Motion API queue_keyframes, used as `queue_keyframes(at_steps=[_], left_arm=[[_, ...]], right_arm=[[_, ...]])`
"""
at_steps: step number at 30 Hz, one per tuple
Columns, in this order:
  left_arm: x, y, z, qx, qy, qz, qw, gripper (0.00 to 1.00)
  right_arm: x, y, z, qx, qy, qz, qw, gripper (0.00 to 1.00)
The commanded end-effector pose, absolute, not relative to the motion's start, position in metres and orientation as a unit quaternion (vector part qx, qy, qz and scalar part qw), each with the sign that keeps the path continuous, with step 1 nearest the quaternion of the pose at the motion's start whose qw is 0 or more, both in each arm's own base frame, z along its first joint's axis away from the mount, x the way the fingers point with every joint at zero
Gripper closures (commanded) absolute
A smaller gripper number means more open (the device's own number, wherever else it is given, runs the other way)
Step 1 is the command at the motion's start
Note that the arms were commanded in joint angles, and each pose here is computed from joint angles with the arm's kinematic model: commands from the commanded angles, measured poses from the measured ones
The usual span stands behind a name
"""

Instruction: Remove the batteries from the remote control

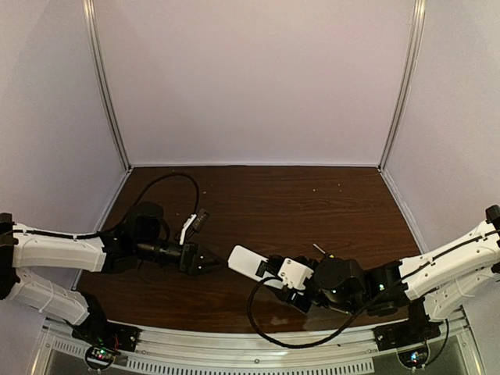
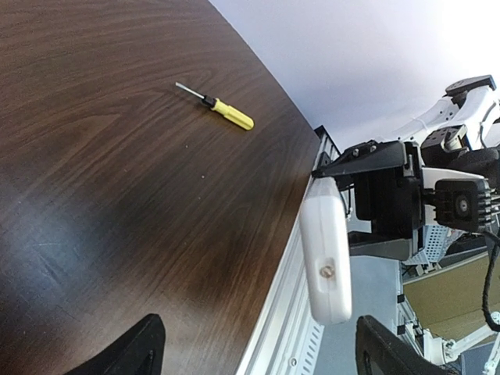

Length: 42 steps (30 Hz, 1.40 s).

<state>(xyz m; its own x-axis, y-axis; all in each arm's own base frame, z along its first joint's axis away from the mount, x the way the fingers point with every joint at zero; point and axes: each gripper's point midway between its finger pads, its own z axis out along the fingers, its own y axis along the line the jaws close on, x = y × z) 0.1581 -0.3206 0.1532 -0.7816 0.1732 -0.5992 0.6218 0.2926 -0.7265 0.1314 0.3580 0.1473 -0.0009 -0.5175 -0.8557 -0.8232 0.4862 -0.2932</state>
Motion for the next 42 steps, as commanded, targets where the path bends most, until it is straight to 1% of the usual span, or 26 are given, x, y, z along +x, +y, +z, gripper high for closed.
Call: queue_keyframes(at_steps=[1, 8, 18, 20, 25, 32, 35, 39, 42], left_arm=[[0.157, -0.336, 0.174, 0.281, 0.743, -0.569, 0.211, 0.15], [0.153, -0.336, 0.179, 0.286, 0.731, -0.582, 0.212, 0.18], [0.146, -0.339, 0.179, 0.297, 0.722, -0.591, 0.203, 0.27], [0.143, -0.341, 0.180, 0.302, 0.718, -0.594, 0.203, 0.29], [0.141, -0.341, 0.179, 0.299, 0.719, -0.595, 0.201, 0.40], [0.139, -0.340, 0.180, 0.301, 0.716, -0.598, 0.199, 0.49], [0.138, -0.340, 0.180, 0.303, 0.715, -0.599, 0.197, 0.55], [0.138, -0.341, 0.179, 0.303, 0.716, -0.599, 0.193, 0.70], [0.137, -0.342, 0.179, 0.305, 0.714, -0.601, 0.188, 0.83]], right_arm=[[0.129, 0.369, 0.173, -0.482, 0.669, 0.167, 0.540, 0.65], [0.128, 0.375, 0.175, -0.493, 0.661, 0.164, 0.541, 0.65], [0.127, 0.394, 0.173, -0.516, 0.650, 0.160, 0.534, 0.65], [0.127, 0.399, 0.172, -0.519, 0.649, 0.157, 0.534, 0.65], [0.128, 0.407, 0.175, -0.521, 0.642, 0.158, 0.539, 0.65], [0.128, 0.414, 0.173, -0.530, 0.640, 0.151, 0.536, 0.65], [0.129, 0.416, 0.173, -0.529, 0.640, 0.149, 0.537, 0.65], [0.131, 0.414, 0.174, -0.525, 0.641, 0.146, 0.541, 0.65], [0.134, 0.413, 0.174, -0.521, 0.642, 0.139, 0.546, 0.64]])
